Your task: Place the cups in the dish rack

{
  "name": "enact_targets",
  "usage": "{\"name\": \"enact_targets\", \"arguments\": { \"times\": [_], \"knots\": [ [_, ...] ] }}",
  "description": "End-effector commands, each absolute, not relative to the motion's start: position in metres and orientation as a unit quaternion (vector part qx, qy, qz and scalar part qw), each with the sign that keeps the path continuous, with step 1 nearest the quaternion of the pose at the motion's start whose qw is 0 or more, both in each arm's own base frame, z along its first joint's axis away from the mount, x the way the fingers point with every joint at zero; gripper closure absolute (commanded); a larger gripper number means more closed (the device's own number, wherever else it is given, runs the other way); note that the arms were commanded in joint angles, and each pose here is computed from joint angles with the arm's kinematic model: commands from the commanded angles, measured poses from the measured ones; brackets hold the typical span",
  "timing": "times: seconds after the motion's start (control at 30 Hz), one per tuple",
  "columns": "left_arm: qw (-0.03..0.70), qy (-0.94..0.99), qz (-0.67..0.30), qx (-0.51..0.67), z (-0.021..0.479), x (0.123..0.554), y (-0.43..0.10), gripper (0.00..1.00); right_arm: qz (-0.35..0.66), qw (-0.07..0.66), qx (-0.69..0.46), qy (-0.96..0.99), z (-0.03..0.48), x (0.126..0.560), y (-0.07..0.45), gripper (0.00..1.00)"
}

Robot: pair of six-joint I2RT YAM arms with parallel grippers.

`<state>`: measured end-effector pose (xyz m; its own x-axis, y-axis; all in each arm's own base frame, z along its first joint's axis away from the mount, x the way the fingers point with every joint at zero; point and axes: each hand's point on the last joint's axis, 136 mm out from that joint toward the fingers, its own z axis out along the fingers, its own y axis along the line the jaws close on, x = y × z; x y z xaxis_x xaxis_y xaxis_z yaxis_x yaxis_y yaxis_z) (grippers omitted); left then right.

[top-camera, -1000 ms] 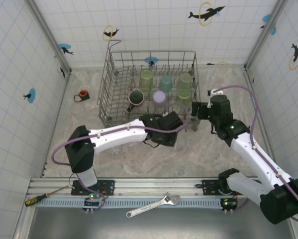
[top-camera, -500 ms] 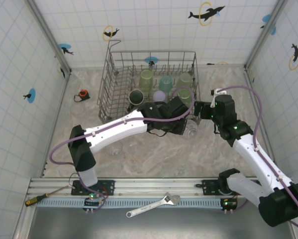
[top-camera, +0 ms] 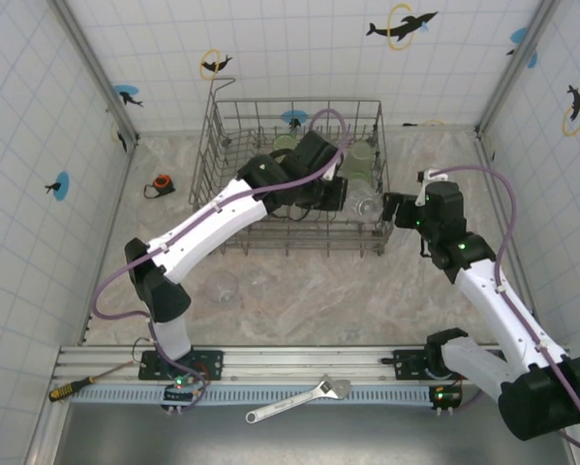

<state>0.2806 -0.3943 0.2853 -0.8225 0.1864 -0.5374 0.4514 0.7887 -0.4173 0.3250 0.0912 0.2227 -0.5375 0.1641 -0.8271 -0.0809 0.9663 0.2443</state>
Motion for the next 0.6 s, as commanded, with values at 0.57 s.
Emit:
{"name": "enact_targets", "arguments": {
  "times": [0.57],
  "knots": [
    [0.32, 0.862, -0.353, 0.172, 0.302, 0.38, -0.363, 1.0, 0.222, 0.483, 0.022, 0.847, 0.248, 0.35, 0.113, 0.0]
  ]
}}
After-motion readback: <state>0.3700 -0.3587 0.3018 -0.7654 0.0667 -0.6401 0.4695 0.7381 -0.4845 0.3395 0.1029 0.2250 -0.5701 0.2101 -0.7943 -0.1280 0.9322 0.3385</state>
